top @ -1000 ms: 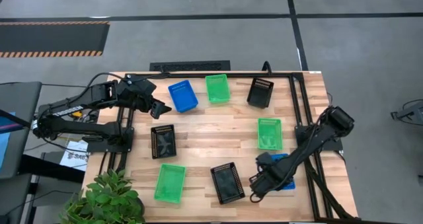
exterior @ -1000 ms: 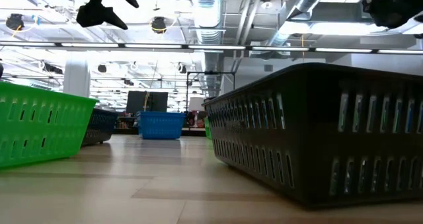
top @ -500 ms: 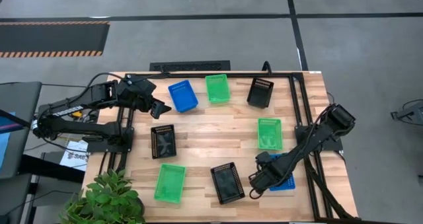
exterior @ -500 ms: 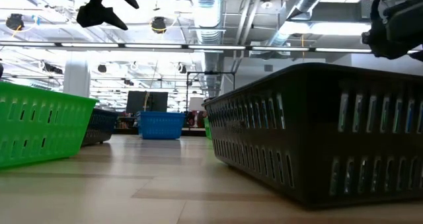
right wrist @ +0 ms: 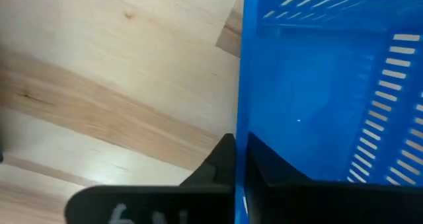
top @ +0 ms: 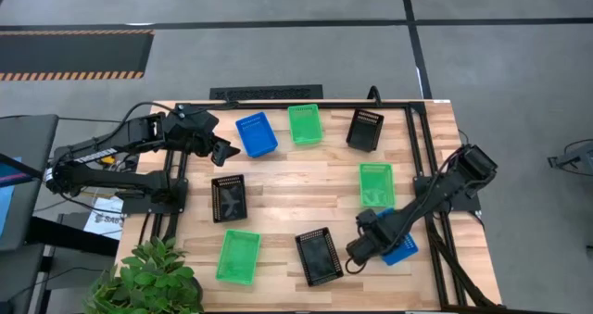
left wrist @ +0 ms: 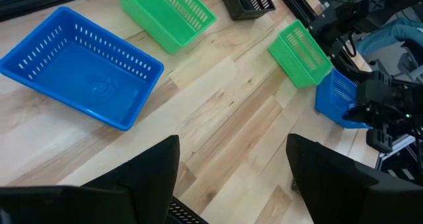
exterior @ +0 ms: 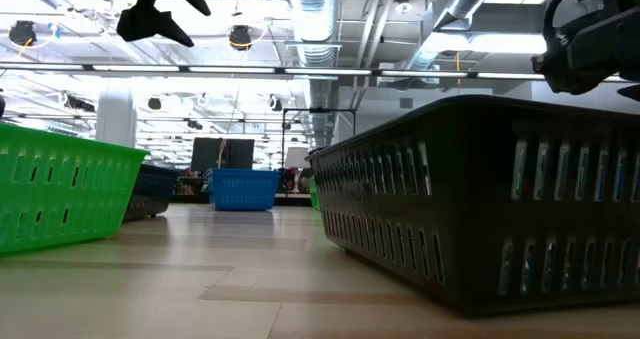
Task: Stack baskets by color
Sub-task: Stack the bottom blue bin on the blue bins, then stack the middle right green bin on the top green bin
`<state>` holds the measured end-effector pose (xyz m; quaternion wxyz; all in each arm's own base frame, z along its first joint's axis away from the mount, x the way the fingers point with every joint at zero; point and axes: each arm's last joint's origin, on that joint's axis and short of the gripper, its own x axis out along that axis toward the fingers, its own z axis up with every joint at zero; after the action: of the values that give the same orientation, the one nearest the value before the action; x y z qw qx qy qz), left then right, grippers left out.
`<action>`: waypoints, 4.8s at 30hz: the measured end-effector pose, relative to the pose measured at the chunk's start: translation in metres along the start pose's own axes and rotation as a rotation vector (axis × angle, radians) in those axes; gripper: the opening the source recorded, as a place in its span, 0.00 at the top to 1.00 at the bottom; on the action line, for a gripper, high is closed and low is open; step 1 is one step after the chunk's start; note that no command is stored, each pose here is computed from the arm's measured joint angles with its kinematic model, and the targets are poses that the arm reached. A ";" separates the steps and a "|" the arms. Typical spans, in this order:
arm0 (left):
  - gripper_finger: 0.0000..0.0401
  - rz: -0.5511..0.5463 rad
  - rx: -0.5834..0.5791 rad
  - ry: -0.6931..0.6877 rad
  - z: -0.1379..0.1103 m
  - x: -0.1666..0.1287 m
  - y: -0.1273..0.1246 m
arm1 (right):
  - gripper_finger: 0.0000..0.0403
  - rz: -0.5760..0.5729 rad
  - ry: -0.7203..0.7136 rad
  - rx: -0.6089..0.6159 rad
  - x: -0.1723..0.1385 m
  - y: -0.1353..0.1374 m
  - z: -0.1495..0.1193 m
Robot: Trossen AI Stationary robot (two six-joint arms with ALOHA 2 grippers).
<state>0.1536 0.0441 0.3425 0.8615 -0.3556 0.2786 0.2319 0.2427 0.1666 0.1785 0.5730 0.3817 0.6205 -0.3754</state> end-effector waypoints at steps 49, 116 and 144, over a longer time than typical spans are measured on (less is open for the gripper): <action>0.34 0.013 -0.068 -0.168 -0.002 -0.040 0.019 | 0.96 0.691 -0.720 -0.360 -0.137 0.091 0.349; 0.34 0.077 -0.085 -0.214 0.000 -0.040 0.021 | 0.63 0.198 -0.509 -0.596 -0.090 0.093 0.368; 0.34 0.073 -0.078 -0.207 0.000 -0.040 0.021 | 0.72 0.090 -0.435 -0.581 -0.154 0.056 0.321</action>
<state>0.1116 0.0489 0.3581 0.8623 -0.3524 0.1916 0.3092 0.4371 -0.1062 0.3108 0.7920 0.1411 0.5476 -0.2302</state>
